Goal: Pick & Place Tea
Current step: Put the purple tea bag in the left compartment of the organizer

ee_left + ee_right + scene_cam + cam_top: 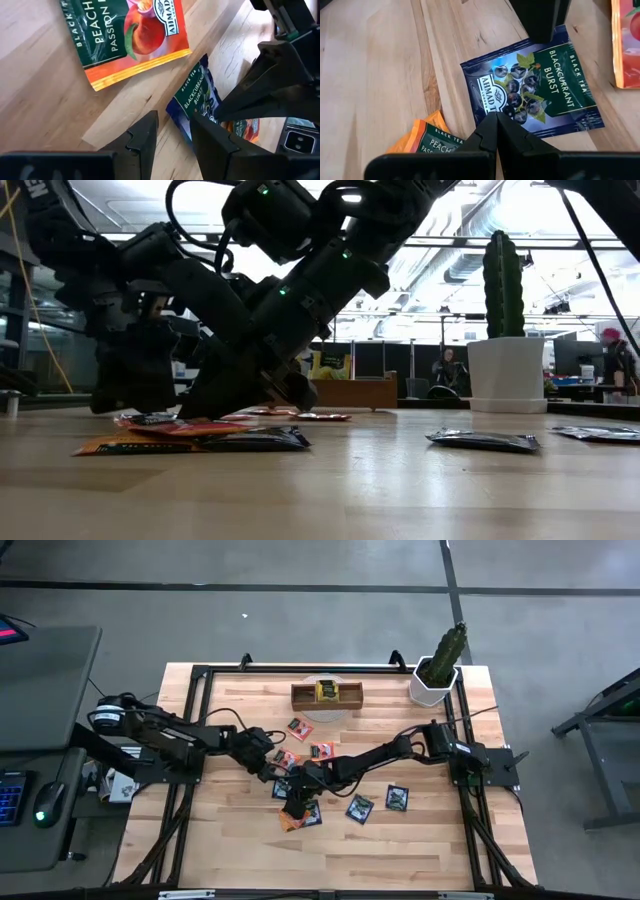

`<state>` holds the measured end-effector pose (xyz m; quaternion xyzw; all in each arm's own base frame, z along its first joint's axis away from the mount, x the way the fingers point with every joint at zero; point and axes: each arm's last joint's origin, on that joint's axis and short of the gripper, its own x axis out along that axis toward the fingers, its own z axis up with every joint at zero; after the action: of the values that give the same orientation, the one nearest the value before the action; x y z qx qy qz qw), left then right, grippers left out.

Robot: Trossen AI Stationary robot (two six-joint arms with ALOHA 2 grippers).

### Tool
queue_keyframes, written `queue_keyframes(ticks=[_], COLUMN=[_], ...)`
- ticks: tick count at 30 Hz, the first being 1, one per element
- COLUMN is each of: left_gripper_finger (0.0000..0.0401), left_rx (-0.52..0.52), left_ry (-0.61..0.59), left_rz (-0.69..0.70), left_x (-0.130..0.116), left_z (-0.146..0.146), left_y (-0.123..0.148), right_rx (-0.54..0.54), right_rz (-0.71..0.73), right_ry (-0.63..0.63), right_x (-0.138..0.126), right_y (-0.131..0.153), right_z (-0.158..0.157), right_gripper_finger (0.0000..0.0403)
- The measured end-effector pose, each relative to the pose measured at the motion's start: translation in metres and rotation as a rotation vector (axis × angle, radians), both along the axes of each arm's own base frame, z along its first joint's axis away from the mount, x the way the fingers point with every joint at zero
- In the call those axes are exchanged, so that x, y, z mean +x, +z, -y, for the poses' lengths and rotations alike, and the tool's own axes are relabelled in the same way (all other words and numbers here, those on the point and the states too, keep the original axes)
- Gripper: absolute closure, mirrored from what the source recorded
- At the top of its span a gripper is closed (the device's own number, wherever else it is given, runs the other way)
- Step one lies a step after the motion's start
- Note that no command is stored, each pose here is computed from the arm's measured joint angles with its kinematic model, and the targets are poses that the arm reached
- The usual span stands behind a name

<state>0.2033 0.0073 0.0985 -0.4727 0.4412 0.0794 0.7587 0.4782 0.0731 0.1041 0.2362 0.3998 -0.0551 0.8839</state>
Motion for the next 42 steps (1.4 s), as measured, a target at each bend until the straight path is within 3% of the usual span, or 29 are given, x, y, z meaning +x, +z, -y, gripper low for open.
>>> queue_keyframes(ticks=[22, 26, 33, 42], left_gripper_finger=[0.0280, 0.0304, 0.0393, 0.0400], left_rx=[0.016, 0.036, 0.075, 0.107], left_ry=[0.038, 0.055, 0.053, 0.037], left_rz=[0.086, 0.106, 0.112, 0.119], left_x=[0.007, 0.009, 0.009, 0.009], left_z=[-0.001, -0.002, -0.003, -0.003], left_y=[0.004, 0.006, 0.006, 0.006], right_rx=[-0.018, -0.011, -0.006, 0.003], right_rz=[0.078, 0.083, 0.082, 0.071], right_ry=[0.060, 0.064, 0.070, 0.079], right_x=[0.007, 0.007, 0.007, 0.006], right_y=[0.004, 0.004, 0.004, 0.004], right_z=[0.009, 0.009, 0.009, 0.009], right_gripper_finger=[0.0403, 0.0403, 0.0403, 0.0403])
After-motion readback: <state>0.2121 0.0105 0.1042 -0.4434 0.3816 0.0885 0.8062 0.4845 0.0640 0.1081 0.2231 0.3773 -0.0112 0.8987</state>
